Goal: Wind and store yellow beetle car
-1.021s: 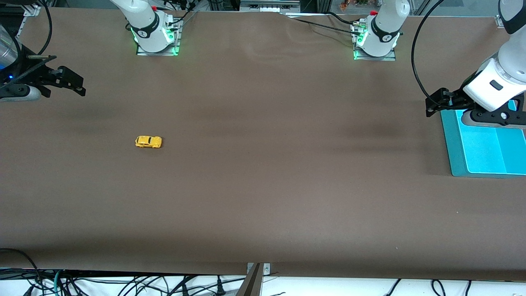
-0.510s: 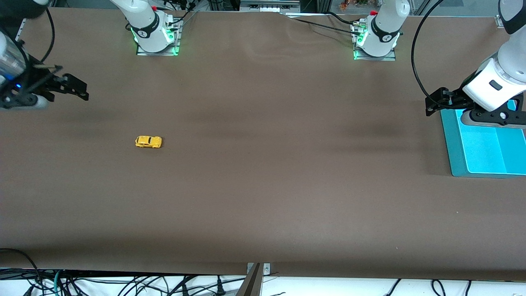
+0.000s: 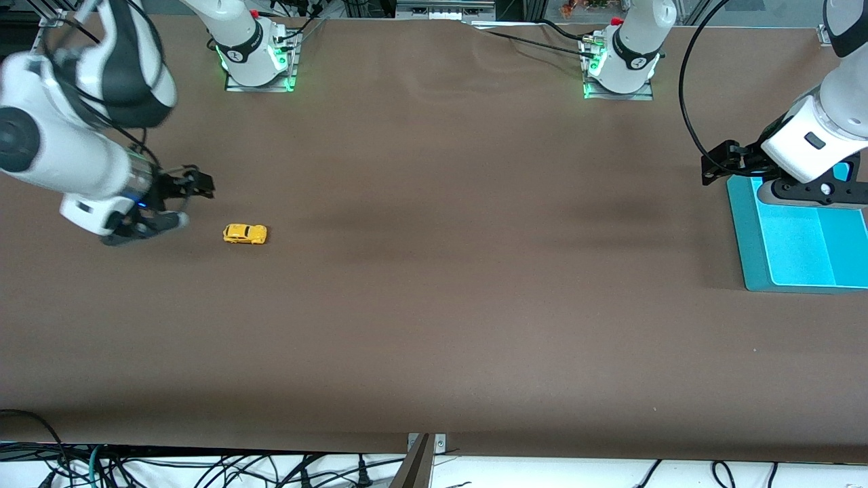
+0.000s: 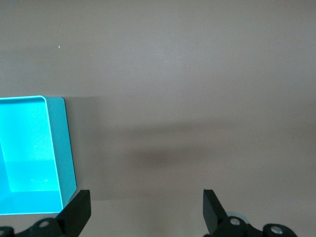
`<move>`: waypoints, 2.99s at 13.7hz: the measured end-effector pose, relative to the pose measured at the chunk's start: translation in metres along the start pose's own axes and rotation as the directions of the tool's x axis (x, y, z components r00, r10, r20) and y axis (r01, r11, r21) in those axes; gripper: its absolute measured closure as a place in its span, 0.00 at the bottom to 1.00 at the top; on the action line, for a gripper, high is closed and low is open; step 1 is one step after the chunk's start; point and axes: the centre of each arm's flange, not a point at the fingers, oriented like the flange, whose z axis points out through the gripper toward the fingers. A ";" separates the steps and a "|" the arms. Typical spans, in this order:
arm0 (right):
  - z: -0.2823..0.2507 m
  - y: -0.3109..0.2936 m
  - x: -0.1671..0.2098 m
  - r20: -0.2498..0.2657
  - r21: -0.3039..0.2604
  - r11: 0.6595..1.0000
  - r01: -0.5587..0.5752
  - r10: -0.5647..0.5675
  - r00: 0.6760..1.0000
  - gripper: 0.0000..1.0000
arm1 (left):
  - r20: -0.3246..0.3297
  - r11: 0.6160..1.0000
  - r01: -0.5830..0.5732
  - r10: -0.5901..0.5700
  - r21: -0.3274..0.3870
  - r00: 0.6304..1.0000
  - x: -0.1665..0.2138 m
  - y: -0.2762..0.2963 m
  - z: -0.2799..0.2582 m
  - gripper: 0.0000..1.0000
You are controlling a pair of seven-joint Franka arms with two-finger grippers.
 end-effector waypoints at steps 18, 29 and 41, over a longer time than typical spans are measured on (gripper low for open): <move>0.208 0.007 -0.033 -0.043 -0.129 0.473 0.872 -0.881 0.472 0.03 | -0.028 0.997 -0.081 0.081 -0.001 0.996 -0.003 0.047 -0.014 0.00; 0.217 -0.003 -0.024 -0.043 -0.164 0.405 0.900 -0.914 0.403 0.59 | -0.038 0.997 -0.078 0.078 -0.002 0.996 -0.005 0.046 -0.023 0.00; 0.218 0.025 -0.031 -0.051 -0.188 0.396 0.899 -0.918 0.394 0.59 | -0.037 0.998 -0.063 0.062 -0.003 0.997 -0.004 0.037 -0.023 0.00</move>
